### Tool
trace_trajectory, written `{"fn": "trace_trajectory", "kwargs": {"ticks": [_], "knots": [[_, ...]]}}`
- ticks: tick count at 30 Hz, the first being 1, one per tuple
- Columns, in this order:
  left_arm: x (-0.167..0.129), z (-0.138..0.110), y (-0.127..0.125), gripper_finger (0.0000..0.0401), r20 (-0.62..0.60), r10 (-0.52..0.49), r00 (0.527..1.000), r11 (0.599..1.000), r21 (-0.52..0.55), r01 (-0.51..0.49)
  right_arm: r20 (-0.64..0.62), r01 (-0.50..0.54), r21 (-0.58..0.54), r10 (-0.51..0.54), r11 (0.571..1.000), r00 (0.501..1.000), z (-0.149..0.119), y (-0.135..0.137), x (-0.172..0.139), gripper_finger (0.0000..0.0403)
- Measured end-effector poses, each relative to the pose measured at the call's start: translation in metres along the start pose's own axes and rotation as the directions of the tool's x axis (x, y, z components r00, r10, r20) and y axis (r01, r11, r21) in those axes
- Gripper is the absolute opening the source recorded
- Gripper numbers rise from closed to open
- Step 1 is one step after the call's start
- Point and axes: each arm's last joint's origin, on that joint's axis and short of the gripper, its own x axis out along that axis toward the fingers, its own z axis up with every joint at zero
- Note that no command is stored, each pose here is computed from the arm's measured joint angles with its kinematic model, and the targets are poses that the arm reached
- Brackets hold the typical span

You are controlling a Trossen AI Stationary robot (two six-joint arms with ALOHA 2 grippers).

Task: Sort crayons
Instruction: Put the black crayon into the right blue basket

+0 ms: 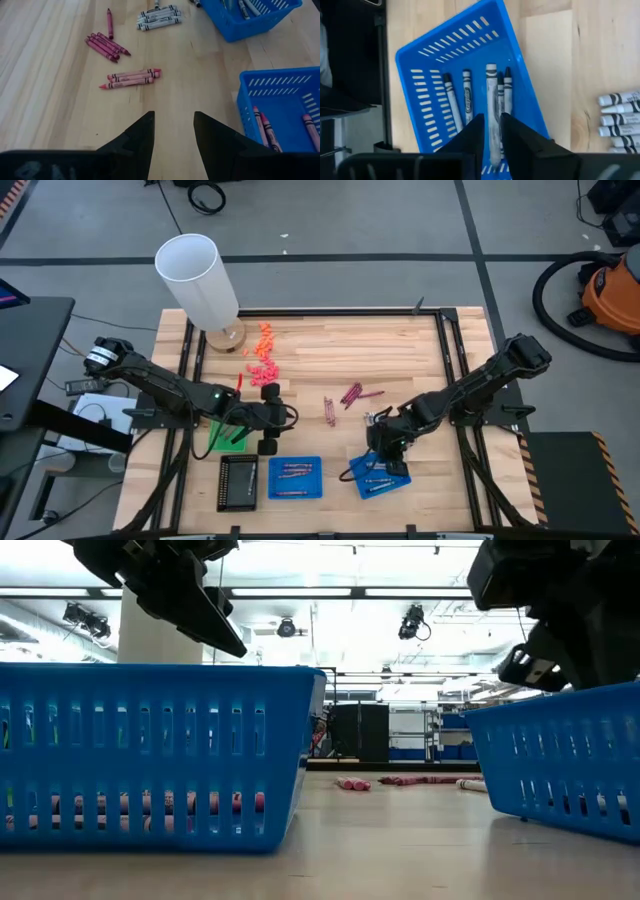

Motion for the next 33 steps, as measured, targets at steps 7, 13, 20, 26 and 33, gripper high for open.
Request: {"fn": "trace_trajectory", "kwargs": {"ticks": [7, 13, 20, 26, 33], "knots": [[0.0, 0.0, 0.0, 0.0149, 0.0, 0.0, 1.0, 1.0, 0.0, 0.0, -0.089, 0.112, 0.04, -0.108, 0.993, 0.99, 0.004, -0.002, -0.017, 0.0101], [0.0, 0.0, 0.0, 0.0149, 0.0, 0.0, 1.0, 1.0, 0.0, 0.0, -0.164, 0.364, 0.029, -0.354, 0.931, 0.921, -0.008, -0.02, -0.022, 0.0097], [0.0, 0.0, 0.0, 0.0149, 0.0, 0.0, 1.0, 1.0, 0.0, 0.0, -0.221, 0.456, 0.077, -0.431, 0.887, 0.875, -0.023, -0.048, -0.013, 0.0104], [0.0, 0.0, 0.0, 0.0149, 0.0, 0.0, 1.0, 1.0, 0.0, 0.0, -0.22, 0.469, 0.1, -0.44, 0.877, 0.87, -0.031, -0.069, -0.004, 0.0124], [0.0, 0.0, 0.0, 0.0149, 0.0, 0.0, 1.0, 1.0, 0.0, 0.0, -0.219, 0.463, 0.107, -0.434, 0.88, 0.874, -0.041, -0.082, 0.004, 0.0132]]}}
